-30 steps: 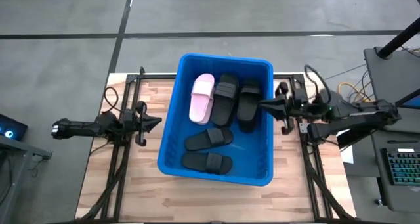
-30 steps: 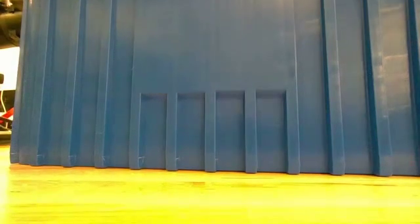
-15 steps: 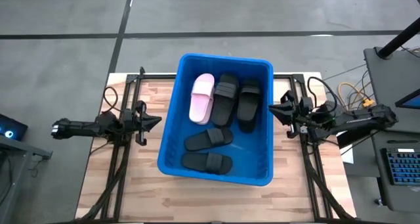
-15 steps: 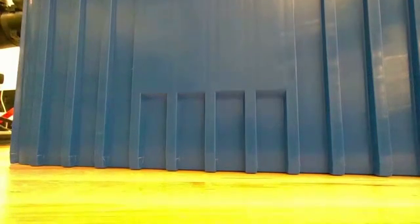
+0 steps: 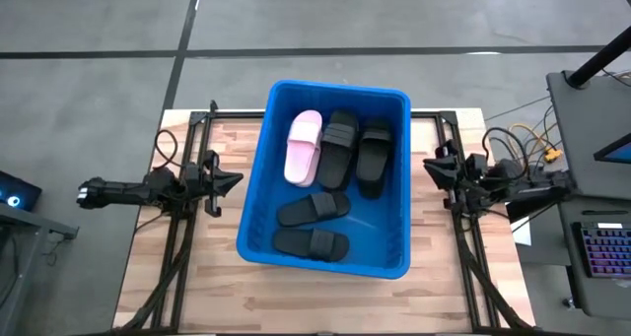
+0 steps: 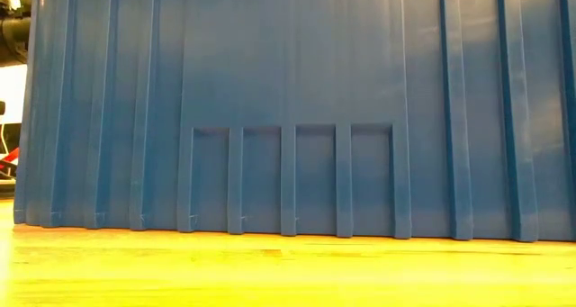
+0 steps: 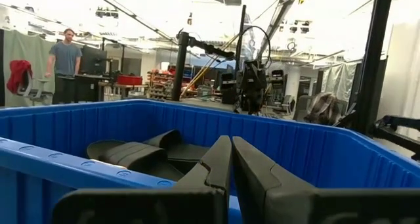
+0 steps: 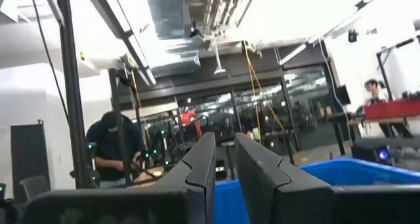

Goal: Pick and place slides into bin
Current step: Return to Home Position

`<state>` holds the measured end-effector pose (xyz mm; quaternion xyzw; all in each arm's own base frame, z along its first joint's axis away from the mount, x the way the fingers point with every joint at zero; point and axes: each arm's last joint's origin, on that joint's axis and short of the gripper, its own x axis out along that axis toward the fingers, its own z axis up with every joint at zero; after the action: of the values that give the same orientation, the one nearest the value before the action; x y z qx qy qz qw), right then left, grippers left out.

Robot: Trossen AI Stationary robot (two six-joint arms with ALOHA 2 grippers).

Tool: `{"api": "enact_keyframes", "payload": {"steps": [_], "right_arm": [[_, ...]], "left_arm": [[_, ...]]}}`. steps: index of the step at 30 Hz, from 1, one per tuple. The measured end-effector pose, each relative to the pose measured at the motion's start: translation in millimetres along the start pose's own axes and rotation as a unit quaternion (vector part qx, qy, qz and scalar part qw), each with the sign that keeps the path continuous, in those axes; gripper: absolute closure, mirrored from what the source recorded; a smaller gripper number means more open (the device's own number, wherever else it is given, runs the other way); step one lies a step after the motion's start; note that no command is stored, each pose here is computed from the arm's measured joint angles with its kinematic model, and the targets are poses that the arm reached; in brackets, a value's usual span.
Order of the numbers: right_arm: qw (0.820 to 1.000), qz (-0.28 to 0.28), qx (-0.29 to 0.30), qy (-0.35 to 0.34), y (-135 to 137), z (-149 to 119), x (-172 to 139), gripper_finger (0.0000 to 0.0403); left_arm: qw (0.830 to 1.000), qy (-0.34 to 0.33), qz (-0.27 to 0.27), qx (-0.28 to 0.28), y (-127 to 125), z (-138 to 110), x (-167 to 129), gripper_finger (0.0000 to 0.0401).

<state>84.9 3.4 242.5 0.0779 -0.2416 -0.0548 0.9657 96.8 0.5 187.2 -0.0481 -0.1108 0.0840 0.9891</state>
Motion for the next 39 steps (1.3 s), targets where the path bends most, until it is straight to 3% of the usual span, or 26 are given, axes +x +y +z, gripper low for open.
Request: {"api": "enact_keyframes", "payload": {"steps": [5,15,23,30,35,39], "right_arm": [[1.000,-0.002,-0.007,-0.007,-3,-8,-11,0.0351],[0.991,-0.030,0.006,0.132,-7,-39,-15,0.0374],[0.984,-0.019,-0.069,0.164,-10,-57,-19,0.0388],[0.979,0.089,-0.047,0.177,-4,-60,-21,0.0394],[0.979,0.076,-0.027,0.189,-4,-62,-21,0.0394],[0.979,0.065,-0.013,0.192,-5,-62,-21,0.0394]], "left_arm": [[1.000,0.003,0.000,-0.001,0,-1,0,0.0401],[1.000,0.013,0.000,0.000,0,-2,1,0.0401],[1.000,0.014,0.000,0.002,0,-3,1,0.0401],[1.000,0.014,0.000,0.000,0,-3,1,0.0401],[1.000,0.018,-0.001,0.001,0,-4,2,0.0401],[0.998,0.063,-0.012,0.010,-1,-12,2,0.0401]]}}
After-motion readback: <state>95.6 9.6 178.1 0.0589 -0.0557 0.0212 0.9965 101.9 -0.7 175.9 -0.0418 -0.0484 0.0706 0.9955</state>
